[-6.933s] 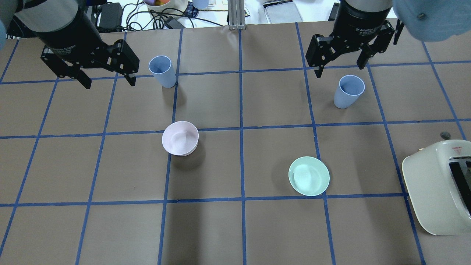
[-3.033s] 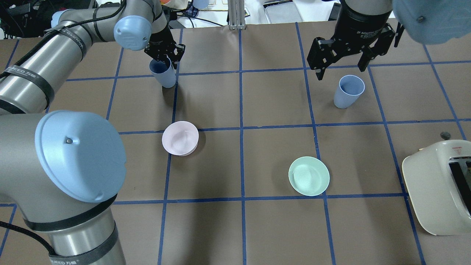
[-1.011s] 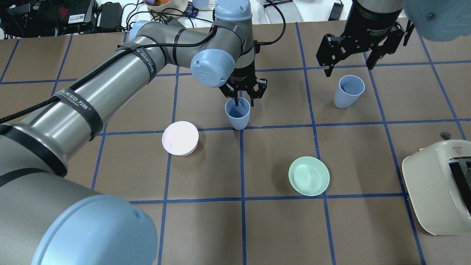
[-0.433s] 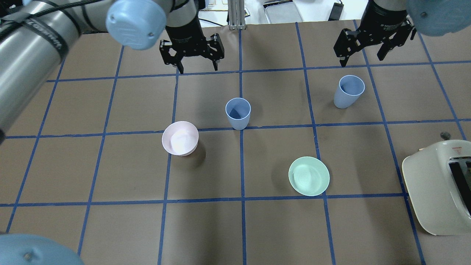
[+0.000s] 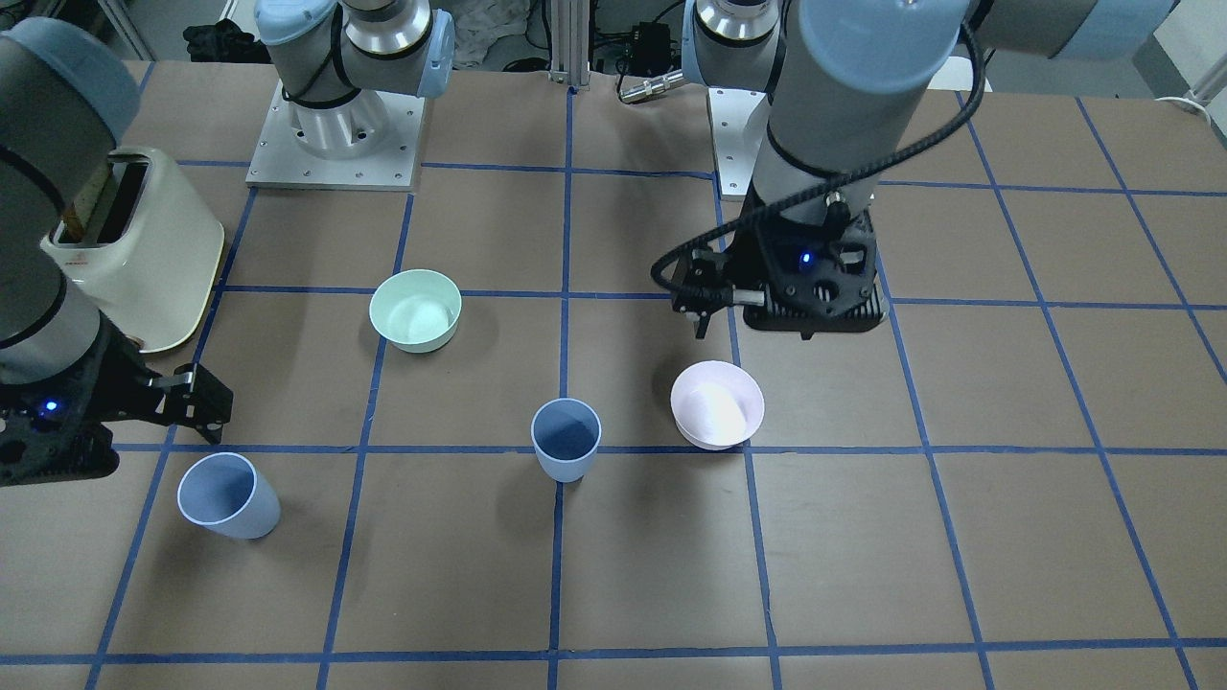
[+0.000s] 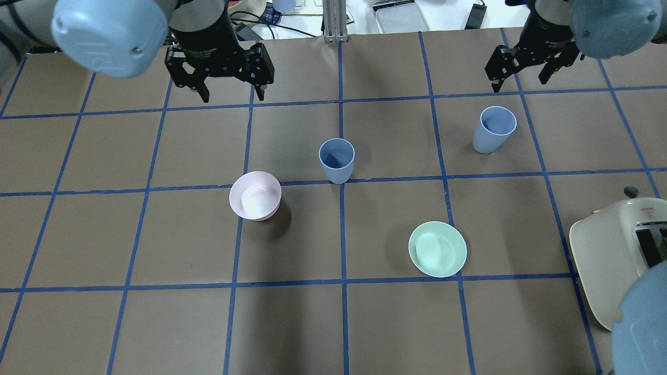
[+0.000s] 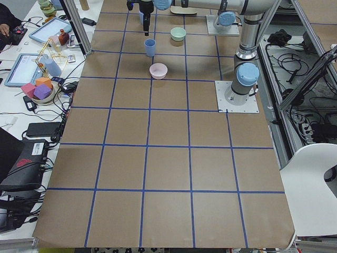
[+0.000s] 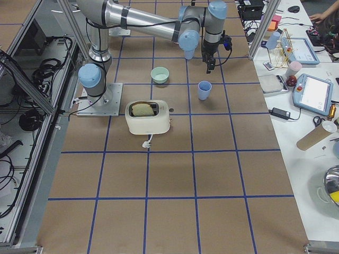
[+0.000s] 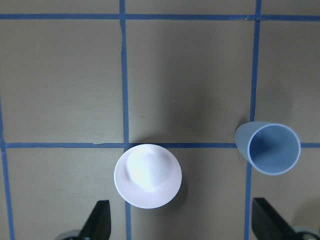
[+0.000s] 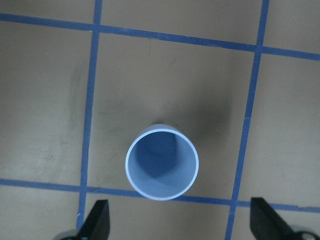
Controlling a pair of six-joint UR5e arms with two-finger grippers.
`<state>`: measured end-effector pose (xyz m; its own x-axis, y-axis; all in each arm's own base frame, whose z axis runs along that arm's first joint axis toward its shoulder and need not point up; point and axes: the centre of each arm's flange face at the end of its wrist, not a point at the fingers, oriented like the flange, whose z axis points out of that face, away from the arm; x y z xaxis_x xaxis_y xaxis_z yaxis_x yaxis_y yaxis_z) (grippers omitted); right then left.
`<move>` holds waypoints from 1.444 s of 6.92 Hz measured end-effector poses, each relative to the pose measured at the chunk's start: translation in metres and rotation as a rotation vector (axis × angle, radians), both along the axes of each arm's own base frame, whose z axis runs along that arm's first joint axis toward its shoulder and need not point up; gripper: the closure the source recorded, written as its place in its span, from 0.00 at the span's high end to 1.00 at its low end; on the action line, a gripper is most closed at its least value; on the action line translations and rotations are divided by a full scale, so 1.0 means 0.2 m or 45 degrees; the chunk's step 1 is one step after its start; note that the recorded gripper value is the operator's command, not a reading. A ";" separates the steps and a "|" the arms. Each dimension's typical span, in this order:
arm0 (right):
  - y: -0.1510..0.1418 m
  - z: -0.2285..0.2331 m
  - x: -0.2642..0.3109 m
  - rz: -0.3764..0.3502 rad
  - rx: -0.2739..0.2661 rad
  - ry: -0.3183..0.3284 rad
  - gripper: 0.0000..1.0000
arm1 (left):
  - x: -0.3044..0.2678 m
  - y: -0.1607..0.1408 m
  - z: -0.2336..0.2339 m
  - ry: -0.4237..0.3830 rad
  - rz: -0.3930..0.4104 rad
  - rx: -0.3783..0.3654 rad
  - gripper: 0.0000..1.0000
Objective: Stack blue cups with both arms
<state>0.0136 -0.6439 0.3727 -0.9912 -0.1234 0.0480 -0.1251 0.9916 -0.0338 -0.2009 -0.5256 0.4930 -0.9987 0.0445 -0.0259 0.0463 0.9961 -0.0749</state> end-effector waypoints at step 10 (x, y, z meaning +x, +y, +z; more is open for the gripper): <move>0.05 -0.51 -0.10 -0.003 0.006 -0.044 0.38 | 0.14 0.10 0.07 -0.015 0.020 -0.067 1.00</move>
<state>-0.0071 -0.6335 0.2699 -0.9926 -0.1210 0.0130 -0.1213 0.9920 -0.0335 -0.1737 -0.5052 0.5080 -0.9989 0.0272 -0.0392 0.0320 0.9914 -0.1270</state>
